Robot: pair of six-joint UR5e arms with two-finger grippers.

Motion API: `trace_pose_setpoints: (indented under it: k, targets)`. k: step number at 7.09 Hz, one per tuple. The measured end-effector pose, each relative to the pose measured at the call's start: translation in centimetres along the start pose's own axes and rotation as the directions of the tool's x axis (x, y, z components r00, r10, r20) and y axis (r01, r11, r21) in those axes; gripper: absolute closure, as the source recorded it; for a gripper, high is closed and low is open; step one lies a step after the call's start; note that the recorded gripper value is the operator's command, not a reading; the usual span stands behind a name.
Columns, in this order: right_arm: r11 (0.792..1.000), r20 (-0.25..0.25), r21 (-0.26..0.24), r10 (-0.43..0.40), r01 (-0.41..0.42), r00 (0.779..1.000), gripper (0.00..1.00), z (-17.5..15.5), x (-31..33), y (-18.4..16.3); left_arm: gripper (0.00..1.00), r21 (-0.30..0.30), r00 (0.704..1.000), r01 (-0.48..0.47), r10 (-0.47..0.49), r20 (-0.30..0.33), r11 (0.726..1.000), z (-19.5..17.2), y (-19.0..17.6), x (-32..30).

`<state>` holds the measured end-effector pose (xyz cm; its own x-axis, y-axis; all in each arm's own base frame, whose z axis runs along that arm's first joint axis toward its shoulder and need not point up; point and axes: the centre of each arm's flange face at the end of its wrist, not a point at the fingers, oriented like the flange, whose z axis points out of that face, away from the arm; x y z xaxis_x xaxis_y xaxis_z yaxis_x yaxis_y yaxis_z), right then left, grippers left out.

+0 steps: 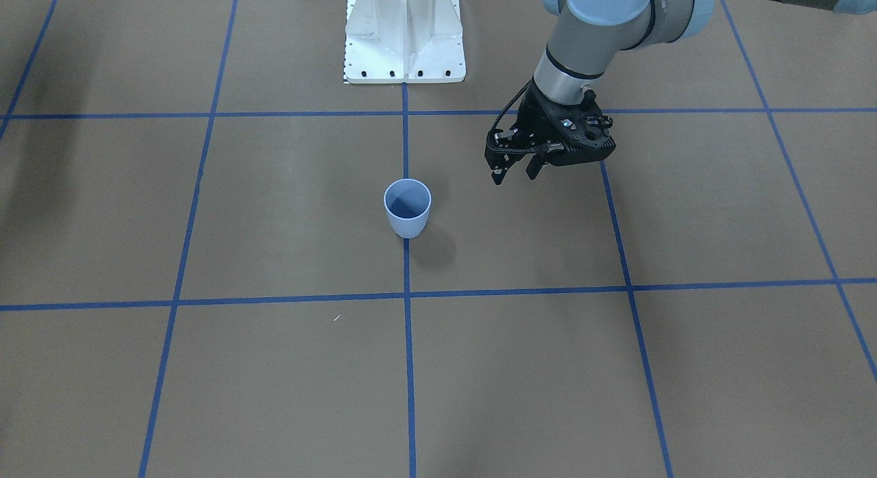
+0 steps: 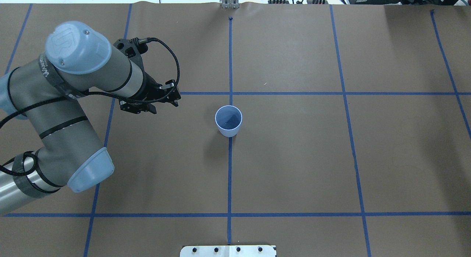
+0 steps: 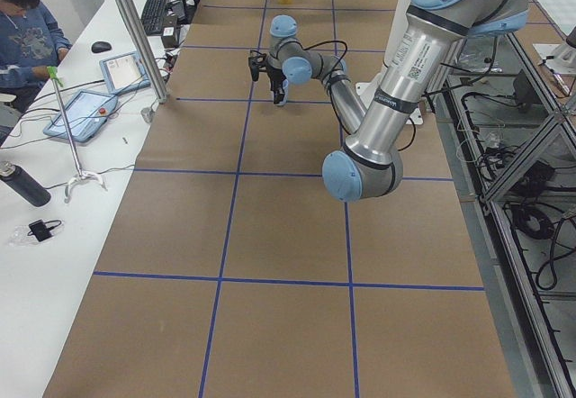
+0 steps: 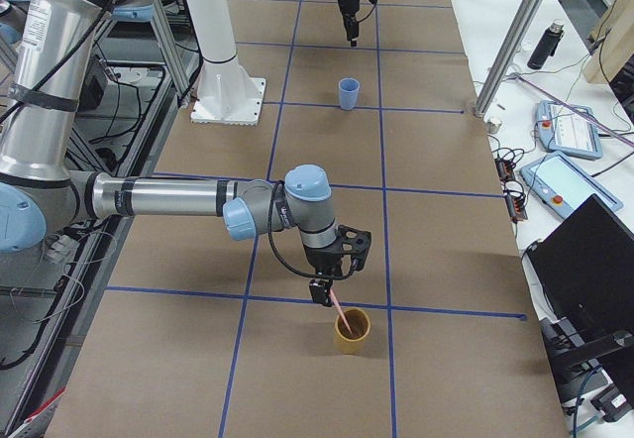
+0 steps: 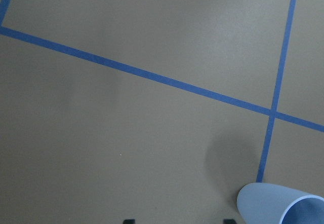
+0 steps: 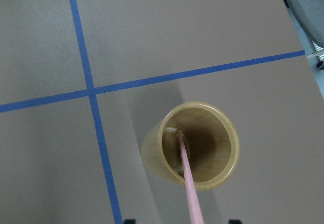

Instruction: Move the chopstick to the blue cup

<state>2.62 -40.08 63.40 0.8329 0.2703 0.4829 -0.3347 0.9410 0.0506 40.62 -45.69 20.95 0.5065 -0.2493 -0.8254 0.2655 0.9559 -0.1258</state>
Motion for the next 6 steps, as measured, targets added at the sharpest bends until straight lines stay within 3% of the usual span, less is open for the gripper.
trace_pose_setpoints:
  k: [1, 3, 6]
  targets:
    - [1.0, -0.001, -0.001, -0.001, 0.001, 1.0, 0.85, 0.09, 0.04, 0.02, 0.33, 0.0, 1.0, 0.0, 0.0, 0.001, 1.0, 0.01, 0.01, -0.01]
    - [1.0, -0.005, -0.004, -0.009, 0.009, 1.0, 0.88, 0.28, 0.23, 0.07, 0.33, -0.001, 1.0, 0.001, -0.001, 0.003, 1.0, 0.15, 0.01, -0.03]
    - [0.999, -0.006, 0.003, -0.038, 0.038, 0.999, 1.0, 0.12, 0.41, -0.2, 0.32, 0.0, 1.0, 0.003, -0.003, 0.008, 1.0, 0.43, -0.04, -0.13]
